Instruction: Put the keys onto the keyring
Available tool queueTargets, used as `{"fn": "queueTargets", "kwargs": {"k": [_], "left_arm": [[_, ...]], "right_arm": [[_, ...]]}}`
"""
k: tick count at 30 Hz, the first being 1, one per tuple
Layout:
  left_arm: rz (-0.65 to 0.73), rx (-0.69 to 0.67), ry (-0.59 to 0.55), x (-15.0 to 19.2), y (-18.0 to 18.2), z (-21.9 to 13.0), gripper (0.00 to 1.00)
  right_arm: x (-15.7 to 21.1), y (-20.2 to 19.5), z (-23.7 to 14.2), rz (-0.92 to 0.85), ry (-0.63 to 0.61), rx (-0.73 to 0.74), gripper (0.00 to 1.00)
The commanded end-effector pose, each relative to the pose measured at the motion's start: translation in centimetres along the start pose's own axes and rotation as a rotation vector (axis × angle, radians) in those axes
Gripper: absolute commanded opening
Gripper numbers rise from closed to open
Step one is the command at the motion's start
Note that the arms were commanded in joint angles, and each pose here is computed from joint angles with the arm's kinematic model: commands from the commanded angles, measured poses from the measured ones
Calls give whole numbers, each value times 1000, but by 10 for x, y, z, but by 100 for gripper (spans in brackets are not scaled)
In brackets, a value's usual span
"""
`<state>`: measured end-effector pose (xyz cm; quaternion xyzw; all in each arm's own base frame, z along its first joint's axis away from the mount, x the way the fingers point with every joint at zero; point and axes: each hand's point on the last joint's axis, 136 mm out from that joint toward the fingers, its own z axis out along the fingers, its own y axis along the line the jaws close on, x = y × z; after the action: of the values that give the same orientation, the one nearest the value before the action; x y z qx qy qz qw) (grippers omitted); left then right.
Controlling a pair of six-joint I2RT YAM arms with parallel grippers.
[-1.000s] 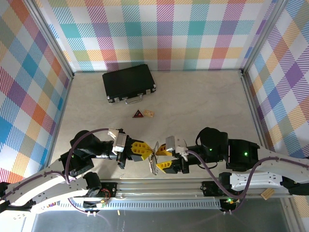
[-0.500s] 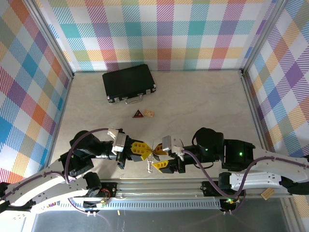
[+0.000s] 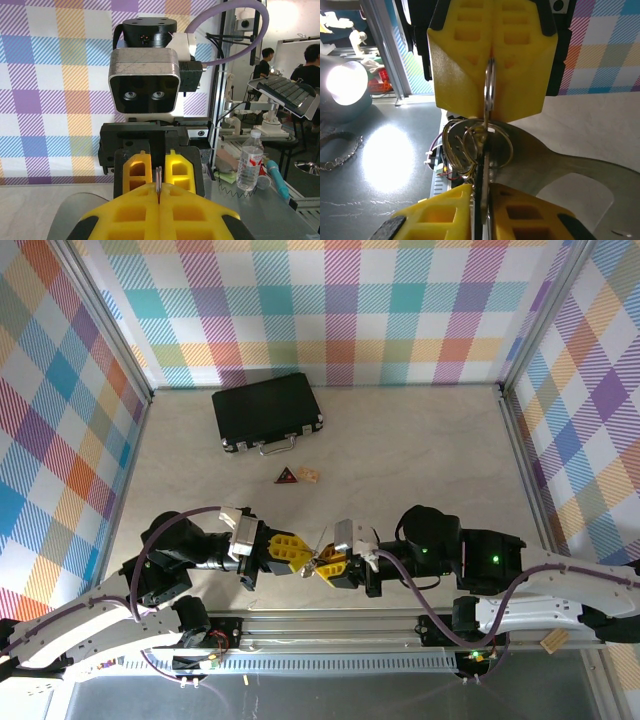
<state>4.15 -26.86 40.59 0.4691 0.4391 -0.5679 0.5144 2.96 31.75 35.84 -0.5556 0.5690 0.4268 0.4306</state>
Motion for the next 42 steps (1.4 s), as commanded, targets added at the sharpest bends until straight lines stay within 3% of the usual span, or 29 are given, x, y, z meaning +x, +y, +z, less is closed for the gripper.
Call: {"fn": "queueTargets", "kwargs": {"k": [1, 11, 42], "left_arm": [[34, 17, -59, -17, -7, -4, 0], [44, 0, -46, -17, -4, -4, 0], [24, -122, 167, 33, 21, -4, 0]], "right_arm": [[-11, -2, -5, -15, -48, 20, 12], [-11, -7, -17, -28, -39, 61, 0], [-13, -30, -38, -85, 24, 205, 0]]}}
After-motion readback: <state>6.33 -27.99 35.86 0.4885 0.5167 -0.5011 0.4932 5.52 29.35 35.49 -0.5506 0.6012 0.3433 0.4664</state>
